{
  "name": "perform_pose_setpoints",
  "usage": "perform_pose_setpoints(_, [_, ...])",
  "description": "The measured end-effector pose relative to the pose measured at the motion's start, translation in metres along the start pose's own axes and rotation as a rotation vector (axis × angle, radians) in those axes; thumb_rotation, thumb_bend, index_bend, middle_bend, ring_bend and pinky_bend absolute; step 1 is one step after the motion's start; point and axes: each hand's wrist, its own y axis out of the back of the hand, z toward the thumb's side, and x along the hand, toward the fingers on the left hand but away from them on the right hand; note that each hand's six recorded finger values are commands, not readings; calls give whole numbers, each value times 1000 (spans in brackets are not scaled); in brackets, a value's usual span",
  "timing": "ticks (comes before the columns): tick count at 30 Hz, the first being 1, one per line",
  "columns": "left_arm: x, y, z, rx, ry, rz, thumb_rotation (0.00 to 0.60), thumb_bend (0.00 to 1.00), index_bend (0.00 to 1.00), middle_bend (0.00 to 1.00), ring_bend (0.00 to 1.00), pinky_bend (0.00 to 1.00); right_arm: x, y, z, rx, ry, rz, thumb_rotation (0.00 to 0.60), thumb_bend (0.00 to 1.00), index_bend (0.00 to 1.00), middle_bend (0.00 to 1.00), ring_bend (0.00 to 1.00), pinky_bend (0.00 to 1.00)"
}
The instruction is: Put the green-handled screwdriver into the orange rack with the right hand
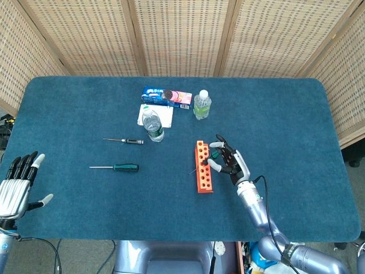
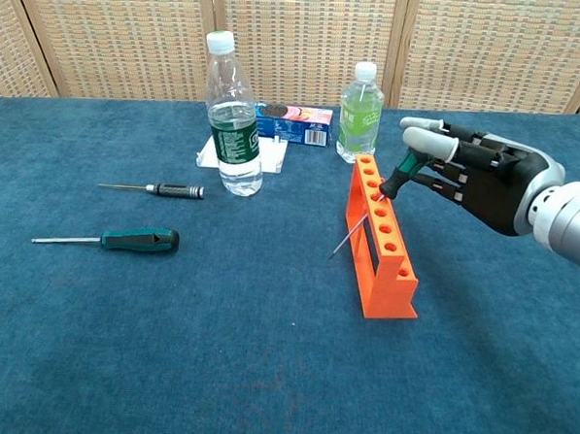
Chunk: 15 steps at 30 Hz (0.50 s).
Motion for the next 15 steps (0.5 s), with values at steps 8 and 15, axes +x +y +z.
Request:
perform_pose_setpoints(8, [0, 1, 1, -2, -3, 2, 600, 0, 0, 0, 0, 0, 5, 2, 4, -6, 7, 10, 600, 219, 320, 19, 0, 0])
perform_pose_setpoints(15, [-1, 3, 3, -9, -15, 8, 600, 0, 0, 0, 0, 0, 17, 2, 6, 1, 5, 29, 600, 219, 313, 19, 0, 0])
